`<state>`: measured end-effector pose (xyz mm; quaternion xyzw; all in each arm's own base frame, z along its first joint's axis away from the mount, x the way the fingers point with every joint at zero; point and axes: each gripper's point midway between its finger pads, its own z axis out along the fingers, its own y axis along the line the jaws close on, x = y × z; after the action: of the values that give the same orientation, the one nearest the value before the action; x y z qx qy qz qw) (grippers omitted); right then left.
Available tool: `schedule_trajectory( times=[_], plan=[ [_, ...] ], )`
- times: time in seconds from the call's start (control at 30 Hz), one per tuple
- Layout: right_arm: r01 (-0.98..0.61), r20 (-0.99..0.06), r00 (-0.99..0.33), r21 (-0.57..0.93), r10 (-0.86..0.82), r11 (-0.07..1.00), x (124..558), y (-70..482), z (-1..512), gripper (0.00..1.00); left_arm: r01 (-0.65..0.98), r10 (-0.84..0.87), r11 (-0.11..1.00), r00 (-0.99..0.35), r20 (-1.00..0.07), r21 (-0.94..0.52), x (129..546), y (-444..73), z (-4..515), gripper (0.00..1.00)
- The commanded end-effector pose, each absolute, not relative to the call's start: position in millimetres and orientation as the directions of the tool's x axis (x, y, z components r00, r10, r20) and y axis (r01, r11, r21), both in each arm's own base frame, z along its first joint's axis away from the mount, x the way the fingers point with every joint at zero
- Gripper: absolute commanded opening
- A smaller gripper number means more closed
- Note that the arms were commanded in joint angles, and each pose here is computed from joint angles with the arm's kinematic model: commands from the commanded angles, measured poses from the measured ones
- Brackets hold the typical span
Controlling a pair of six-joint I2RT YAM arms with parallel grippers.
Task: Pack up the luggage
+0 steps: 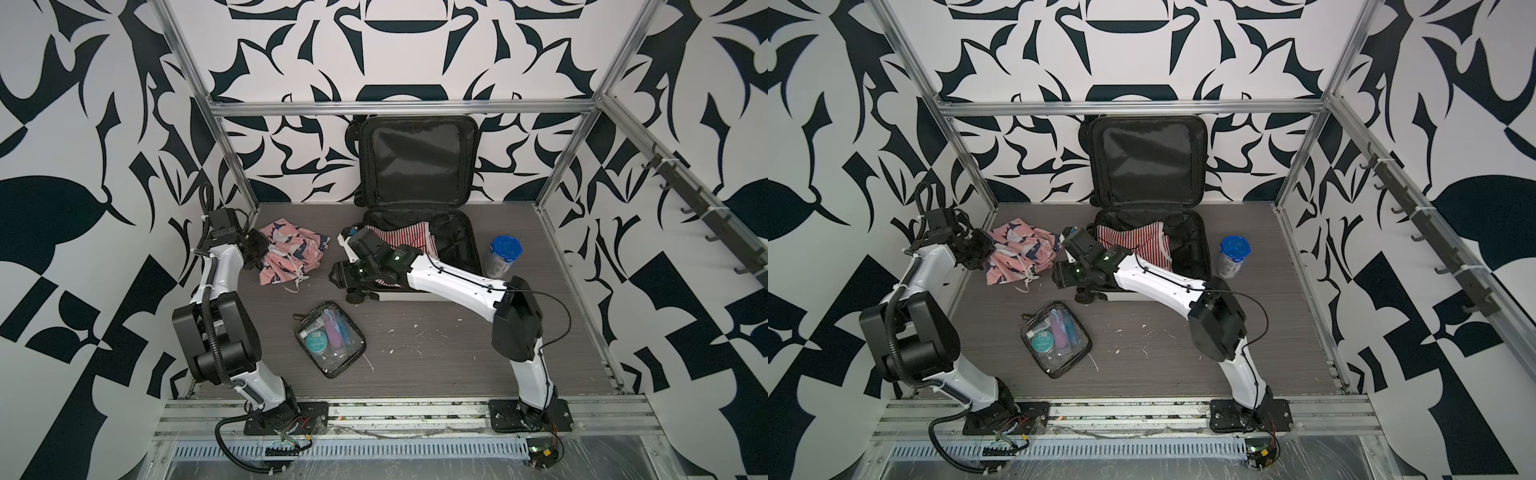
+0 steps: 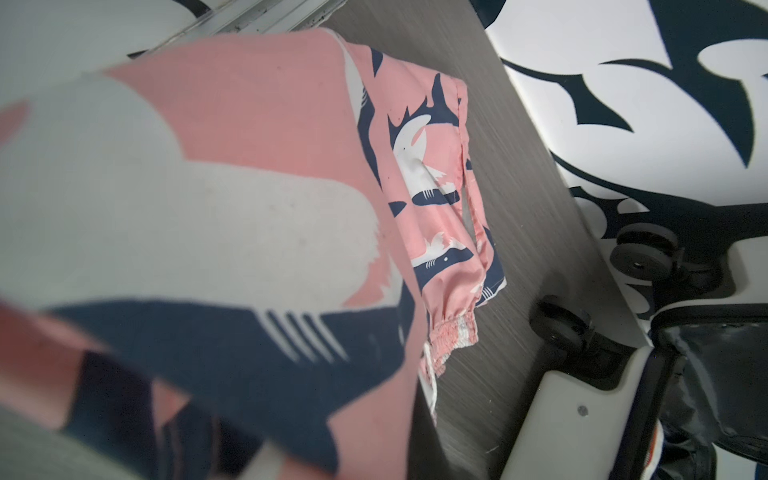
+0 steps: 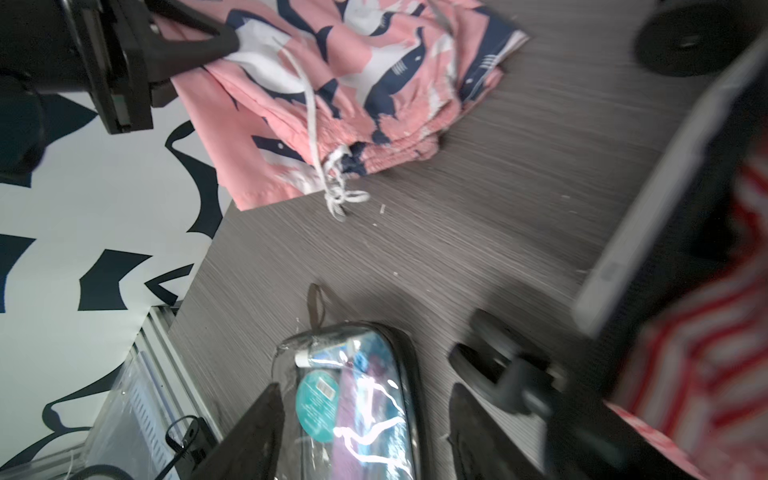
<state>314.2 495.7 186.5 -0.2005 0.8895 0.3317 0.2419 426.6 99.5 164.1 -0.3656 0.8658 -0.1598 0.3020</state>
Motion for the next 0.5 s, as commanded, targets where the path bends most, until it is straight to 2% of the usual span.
schedule_trajectory(
  times=[0.0,0.3,0.47],
  plan=[
    [-0.527,-0.584,-0.795,0.529,-0.165,0.666,315,509,214,0.65,-0.529,-0.717,0.694,-0.571,-0.4,-0.489,422,101,170,0.0],
    [-0.512,-0.575,-0.806,0.558,-0.141,0.653,326,528,213,0.65,-0.494,-0.77,0.605,-0.563,-0.3,-0.625,415,72,169,0.0],
    [-0.483,-0.567,-0.814,0.539,-0.128,0.69,346,530,207,0.65,-0.501,-0.779,0.589,-0.561,-0.28,-0.634,406,68,161,0.0]
  ],
)
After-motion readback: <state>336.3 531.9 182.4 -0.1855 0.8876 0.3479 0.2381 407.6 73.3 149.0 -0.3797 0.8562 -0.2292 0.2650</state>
